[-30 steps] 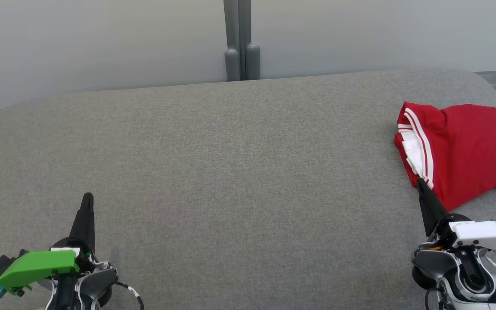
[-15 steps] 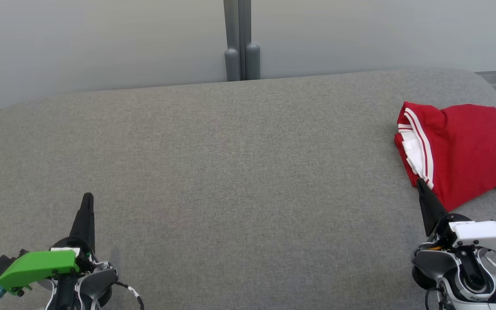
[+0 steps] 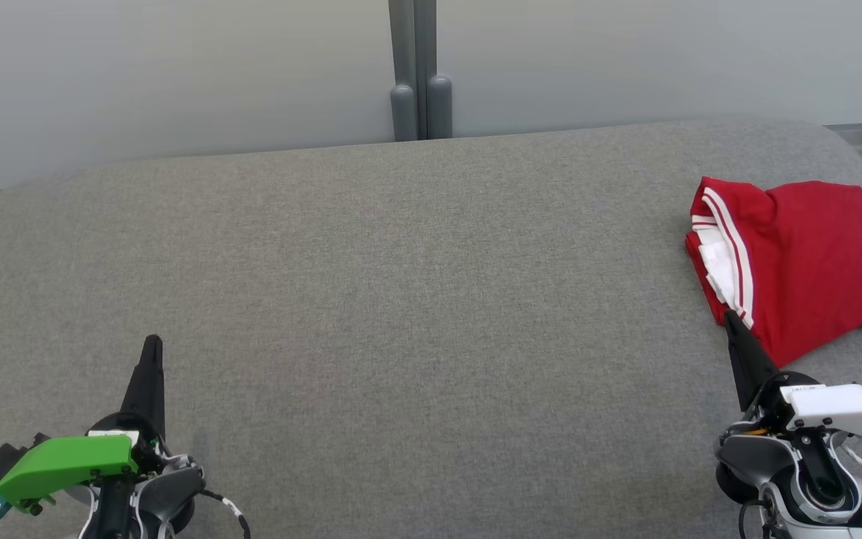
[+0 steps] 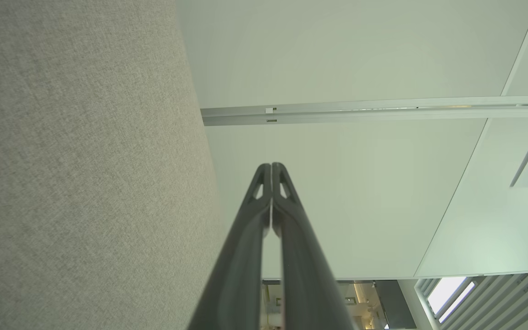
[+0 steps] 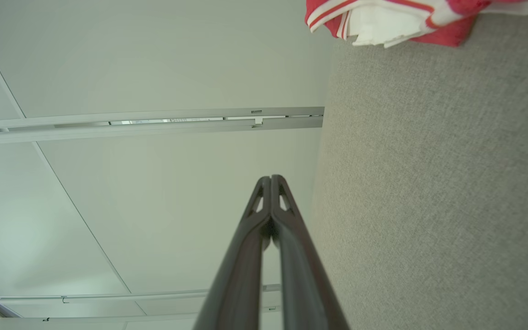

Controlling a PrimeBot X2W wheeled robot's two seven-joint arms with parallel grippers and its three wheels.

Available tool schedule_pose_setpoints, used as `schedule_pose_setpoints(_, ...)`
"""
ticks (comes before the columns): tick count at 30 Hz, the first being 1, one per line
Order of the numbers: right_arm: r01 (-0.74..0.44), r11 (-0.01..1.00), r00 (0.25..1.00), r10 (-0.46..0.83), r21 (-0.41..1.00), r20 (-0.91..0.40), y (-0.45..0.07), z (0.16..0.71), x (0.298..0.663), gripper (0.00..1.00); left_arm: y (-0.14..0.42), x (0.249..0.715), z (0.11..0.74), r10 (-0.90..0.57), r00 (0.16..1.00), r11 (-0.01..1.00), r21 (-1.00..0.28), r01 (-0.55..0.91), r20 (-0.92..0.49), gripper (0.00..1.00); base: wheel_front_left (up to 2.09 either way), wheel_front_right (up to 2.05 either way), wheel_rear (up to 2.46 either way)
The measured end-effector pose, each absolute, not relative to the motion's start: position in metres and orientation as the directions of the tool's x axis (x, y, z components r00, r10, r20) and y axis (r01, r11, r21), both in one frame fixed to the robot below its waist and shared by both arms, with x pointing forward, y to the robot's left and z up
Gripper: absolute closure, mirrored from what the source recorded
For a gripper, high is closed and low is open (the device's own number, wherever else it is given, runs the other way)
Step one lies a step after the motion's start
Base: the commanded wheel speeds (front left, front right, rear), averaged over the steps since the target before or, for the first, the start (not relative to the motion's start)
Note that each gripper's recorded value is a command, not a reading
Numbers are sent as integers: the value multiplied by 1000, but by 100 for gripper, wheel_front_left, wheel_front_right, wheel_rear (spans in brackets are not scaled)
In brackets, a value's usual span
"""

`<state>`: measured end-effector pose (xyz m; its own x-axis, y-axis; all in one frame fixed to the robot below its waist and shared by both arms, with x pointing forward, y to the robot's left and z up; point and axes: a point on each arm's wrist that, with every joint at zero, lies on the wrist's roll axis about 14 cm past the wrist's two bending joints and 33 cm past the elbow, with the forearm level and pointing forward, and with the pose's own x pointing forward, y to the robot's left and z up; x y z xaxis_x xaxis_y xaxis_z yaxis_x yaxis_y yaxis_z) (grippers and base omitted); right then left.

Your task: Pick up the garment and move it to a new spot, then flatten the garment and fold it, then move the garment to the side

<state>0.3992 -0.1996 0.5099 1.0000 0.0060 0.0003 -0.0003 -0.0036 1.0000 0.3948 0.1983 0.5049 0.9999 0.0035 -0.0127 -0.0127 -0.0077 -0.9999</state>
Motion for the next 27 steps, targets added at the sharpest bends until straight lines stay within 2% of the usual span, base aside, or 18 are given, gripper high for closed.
schedule_pose_setpoints(27,0,-4,1000,6,1000,0,-200,510,399,100,198,395,505,4,1000,-8,-1000,-13,-13,100,0,0,0)
